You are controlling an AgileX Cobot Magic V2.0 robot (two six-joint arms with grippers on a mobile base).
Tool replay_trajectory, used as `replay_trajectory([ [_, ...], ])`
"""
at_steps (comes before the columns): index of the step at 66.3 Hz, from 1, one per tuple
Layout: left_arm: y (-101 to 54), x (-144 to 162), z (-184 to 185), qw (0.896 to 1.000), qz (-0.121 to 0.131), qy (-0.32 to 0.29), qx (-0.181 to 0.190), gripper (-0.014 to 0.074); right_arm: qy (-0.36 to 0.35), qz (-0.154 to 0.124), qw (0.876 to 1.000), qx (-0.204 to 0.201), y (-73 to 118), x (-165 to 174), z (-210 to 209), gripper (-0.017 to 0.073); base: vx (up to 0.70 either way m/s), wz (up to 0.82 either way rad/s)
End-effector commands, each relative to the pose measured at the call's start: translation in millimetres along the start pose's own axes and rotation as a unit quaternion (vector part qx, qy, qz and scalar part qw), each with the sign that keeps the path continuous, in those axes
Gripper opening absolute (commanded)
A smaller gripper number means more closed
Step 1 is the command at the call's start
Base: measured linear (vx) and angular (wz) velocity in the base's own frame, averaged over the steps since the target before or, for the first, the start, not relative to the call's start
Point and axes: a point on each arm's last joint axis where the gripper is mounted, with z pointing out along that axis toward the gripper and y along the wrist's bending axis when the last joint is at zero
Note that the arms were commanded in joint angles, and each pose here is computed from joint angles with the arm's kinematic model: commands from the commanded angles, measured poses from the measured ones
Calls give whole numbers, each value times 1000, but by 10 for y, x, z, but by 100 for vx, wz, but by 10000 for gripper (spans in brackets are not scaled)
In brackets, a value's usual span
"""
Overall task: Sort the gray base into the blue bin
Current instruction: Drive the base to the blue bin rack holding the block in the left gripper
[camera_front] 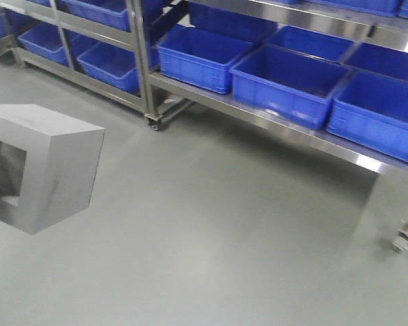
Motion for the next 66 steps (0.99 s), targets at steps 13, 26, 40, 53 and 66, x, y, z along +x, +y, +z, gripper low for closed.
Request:
replay_trajectory([
  [13, 4, -187, -42, 998, -13, -67, -5, -6, -38, -7, 999, 0, 1, -67, -3, -5, 31, 38],
  [26, 4, -187, -42, 998, -13, -67, -5, -6, -38, -7, 999, 0, 1, -67, -3, -5, 32, 36],
  [40, 4, -187, -42, 998, -13, -67, -5, -6, -38, -7, 999, 0, 1, -67, -3, -5, 36, 31],
  [53, 4, -189, -42, 998, -13, -68, -5, -6, -38, -7, 999, 0, 1, -67, -3, -5, 37, 29],
  [66, 4, -189, -42, 998, -13, -68, -5, -6, -38, -7, 999, 0, 1, -67, -3, -5, 36, 39],
])
